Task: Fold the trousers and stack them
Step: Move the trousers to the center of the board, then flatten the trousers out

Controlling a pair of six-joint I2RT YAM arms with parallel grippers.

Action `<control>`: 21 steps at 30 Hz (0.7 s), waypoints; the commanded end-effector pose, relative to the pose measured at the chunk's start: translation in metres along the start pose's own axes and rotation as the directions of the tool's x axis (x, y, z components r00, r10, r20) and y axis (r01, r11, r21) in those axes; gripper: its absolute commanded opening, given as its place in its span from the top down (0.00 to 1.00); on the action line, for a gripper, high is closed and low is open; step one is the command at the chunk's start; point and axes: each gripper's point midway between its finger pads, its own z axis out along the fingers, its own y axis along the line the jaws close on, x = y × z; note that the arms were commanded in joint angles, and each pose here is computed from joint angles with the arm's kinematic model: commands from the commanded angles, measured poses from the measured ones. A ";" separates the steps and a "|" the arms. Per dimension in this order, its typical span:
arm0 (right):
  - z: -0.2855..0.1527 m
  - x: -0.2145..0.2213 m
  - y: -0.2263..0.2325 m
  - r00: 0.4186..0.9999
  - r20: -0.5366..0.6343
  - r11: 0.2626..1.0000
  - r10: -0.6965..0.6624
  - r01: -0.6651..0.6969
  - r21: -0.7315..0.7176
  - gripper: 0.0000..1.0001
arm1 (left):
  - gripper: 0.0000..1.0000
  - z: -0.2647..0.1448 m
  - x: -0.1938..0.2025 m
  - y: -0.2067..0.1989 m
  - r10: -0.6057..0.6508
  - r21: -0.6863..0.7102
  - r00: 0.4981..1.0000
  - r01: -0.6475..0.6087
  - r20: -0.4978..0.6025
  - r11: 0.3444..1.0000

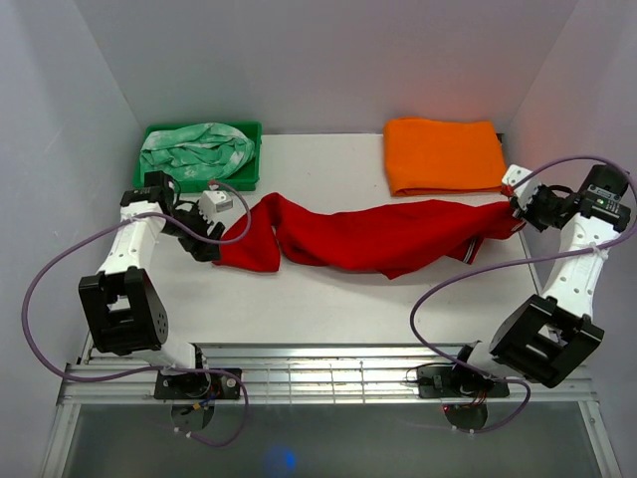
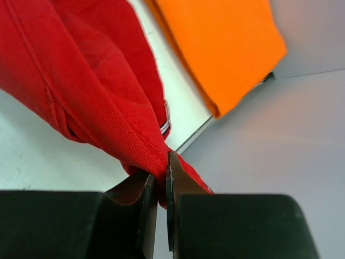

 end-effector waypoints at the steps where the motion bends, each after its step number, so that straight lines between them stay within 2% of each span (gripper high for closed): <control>1: -0.004 0.009 0.027 0.997 -0.030 0.994 -0.066 0.063 -0.085 0.92 | 0.27 -0.004 0.004 0.007 0.159 -0.019 0.987 -0.159 -0.014 0.987; 8: -0.010 0.033 0.033 0.995 -0.088 0.995 -0.049 0.041 -0.087 0.92 | 0.26 0.020 -0.012 0.035 0.152 0.006 0.988 -0.152 0.033 0.988; 15: -0.014 0.039 0.022 0.994 -0.102 0.997 -0.043 0.036 -0.069 0.92 | 0.24 0.062 -0.020 0.087 0.033 0.027 0.999 -0.034 0.019 0.999; 20: -0.016 0.041 0.020 0.993 -0.111 0.997 -0.042 0.035 -0.069 0.92 | 0.23 0.088 -0.012 0.079 0.011 0.112 1.000 -0.011 -0.007 0.994; 21: -0.018 0.042 0.019 0.993 -0.114 0.997 -0.040 0.033 -0.065 0.92 | 0.27 0.093 -0.005 0.072 0.008 0.134 1.000 -0.005 -0.022 0.991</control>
